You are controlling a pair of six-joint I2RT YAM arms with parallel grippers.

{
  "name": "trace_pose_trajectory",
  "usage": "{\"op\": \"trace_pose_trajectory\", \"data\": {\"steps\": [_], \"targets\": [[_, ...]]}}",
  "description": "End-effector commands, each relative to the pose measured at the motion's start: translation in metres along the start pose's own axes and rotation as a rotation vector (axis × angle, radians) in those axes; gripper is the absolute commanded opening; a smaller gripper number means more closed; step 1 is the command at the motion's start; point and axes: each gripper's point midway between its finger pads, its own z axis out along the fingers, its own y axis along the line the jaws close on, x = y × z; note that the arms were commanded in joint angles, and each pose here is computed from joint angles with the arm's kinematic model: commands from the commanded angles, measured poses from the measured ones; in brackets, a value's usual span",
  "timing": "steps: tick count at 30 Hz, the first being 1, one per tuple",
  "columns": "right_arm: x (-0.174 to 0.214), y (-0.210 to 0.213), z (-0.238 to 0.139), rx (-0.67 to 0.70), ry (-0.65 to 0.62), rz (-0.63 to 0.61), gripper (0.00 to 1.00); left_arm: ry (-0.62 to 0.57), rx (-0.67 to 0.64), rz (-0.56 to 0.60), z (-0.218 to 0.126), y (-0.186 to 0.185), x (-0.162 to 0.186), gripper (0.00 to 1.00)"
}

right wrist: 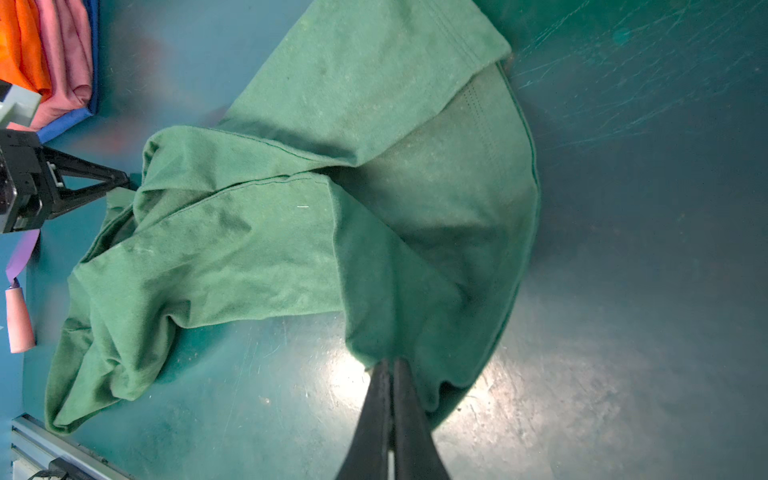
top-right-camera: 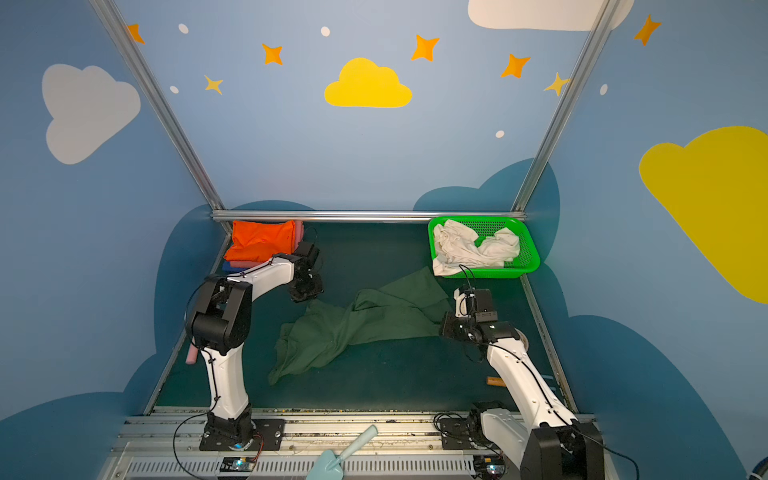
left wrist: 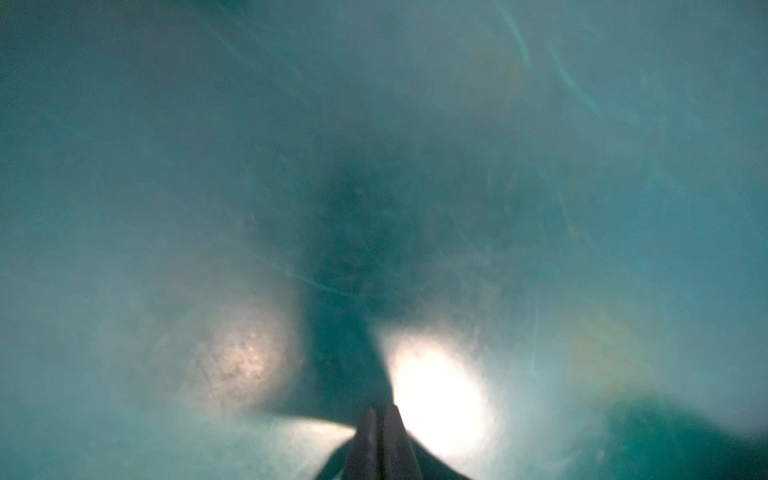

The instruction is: Fold and stack the t-shirts

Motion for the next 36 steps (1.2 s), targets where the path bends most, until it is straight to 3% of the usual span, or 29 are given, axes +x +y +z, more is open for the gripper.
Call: {"op": "trace_pose_trajectory", "data": {"steps": [1,7,20,28,31,36], "targets": [[-0.009,0.005,-0.008,0.002,-0.028,-0.003,0.00,-0.001,0.019,0.009,-0.020,-0.002,0.005,0.05],[-0.020,0.004,-0.023,0.050,-0.055,-0.001,0.00,-0.125,0.099,0.005,-0.069,-0.011,-0.009,0.05],[-0.061,0.019,-0.071,0.094,-0.163,-0.080,0.00,-0.545,0.326,-0.005,-0.236,-0.005,-0.017,0.05],[-0.103,0.054,-0.138,0.054,-0.340,-0.191,0.00,-0.952,0.449,-0.034,-0.369,0.033,0.000,0.05],[-0.117,0.067,-0.168,0.043,-0.411,-0.226,0.00,-1.028,0.530,0.001,-0.419,0.035,0.015,0.05],[-0.130,0.089,-0.208,-0.009,-0.512,-0.262,0.00,-1.128,0.581,0.038,-0.476,0.044,0.033,0.05]]}}
